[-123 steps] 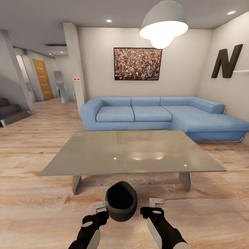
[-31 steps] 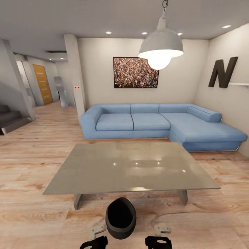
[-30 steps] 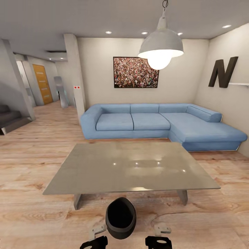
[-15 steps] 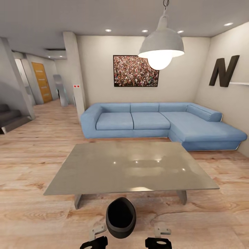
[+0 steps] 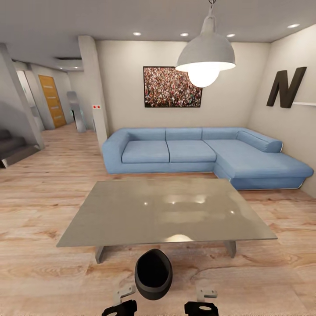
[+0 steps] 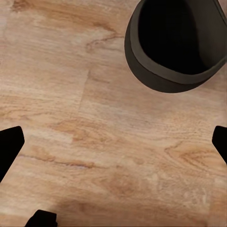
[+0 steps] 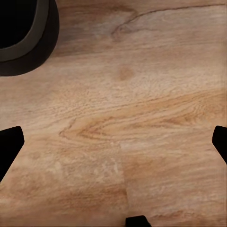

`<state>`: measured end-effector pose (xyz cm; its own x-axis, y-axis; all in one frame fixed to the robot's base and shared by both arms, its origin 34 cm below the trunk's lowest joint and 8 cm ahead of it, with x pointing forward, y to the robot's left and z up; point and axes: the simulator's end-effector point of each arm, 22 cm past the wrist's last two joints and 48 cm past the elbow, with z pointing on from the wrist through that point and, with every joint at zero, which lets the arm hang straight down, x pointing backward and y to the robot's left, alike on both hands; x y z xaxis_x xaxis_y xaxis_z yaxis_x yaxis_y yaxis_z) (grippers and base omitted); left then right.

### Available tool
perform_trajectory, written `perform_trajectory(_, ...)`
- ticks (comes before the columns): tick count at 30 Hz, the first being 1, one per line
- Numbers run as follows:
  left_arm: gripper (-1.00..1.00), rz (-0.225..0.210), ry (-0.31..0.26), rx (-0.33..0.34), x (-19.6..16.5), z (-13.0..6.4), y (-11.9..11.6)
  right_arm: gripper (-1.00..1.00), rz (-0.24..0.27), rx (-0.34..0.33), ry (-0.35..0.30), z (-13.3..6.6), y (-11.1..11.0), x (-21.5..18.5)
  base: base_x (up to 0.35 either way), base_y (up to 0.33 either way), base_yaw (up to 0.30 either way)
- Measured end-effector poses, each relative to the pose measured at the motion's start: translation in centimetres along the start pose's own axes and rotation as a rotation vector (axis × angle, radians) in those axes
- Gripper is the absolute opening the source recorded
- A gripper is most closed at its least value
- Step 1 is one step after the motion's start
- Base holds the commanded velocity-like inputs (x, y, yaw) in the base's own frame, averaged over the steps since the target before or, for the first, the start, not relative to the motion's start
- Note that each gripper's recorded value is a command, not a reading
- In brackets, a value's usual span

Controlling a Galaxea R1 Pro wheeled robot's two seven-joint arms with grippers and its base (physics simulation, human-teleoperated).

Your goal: Place each of the two pumpkins and all three candles from the living room inside a cabinet in the living room (use any cabinet), then make sure every cabinet is closed, and position the cauldron so it is next to a table in the living room.

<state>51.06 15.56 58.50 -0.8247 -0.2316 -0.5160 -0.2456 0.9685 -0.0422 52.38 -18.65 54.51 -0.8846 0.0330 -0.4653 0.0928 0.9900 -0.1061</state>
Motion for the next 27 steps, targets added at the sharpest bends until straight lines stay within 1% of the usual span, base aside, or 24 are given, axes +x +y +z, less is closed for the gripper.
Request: perform_trajectory(27, 1.00, 0.003, 0.041, -0.010, -0.4, -2.9, 0.2, 1.00, -0.005, 0.002, 0.042, -2.9, -0.5, 0.0, 0.000, 0.000, 0.000)
